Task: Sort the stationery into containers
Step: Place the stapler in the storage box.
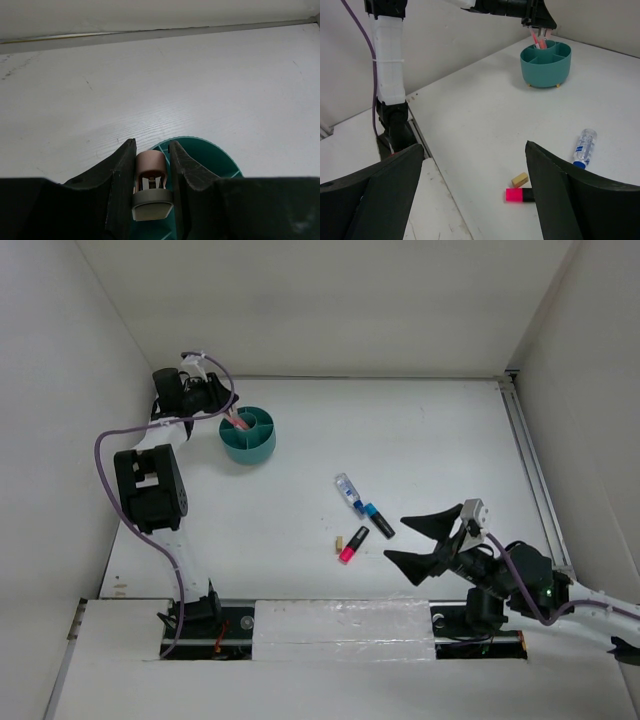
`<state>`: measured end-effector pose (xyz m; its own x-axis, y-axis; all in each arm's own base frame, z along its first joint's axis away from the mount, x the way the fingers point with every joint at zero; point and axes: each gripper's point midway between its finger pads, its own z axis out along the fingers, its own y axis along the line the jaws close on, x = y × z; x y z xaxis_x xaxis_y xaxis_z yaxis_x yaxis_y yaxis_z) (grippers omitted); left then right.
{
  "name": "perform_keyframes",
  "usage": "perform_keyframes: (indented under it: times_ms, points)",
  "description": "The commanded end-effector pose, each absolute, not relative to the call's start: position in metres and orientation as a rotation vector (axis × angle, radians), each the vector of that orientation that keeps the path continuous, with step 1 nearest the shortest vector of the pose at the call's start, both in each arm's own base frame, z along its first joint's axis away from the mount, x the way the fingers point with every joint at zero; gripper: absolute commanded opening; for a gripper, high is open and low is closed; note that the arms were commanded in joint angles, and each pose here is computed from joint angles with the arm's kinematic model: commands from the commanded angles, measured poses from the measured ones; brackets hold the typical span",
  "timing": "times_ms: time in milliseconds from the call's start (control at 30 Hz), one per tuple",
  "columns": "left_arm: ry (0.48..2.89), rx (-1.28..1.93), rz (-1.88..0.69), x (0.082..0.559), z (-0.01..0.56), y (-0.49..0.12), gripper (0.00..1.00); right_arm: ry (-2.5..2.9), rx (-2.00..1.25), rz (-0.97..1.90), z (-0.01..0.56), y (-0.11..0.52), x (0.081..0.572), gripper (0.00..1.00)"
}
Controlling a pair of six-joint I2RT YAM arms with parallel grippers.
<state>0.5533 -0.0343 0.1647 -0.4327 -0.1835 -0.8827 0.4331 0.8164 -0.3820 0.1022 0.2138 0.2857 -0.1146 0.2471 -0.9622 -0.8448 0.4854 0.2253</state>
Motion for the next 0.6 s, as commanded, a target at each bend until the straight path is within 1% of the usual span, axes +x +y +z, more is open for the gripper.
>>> perform_keyframes:
  times_ms: [0,500,567]
  points:
    - [1.799,0.222,-0.625,0.55,0.21,-0.029,0.0,1.379,-0.55,1.024,0.289,0.21,0.103,0.88]
    - [1.816,0.226,-0.603,0.549,0.199,-0.034,0.0,1.393,-0.541,1.005,0.286,0.205,0.105,0.88]
    - [1.808,0.221,-0.589,0.549,0.204,-0.032,0.0,1.395,-0.533,0.999,0.285,0.203,0.106,0.9]
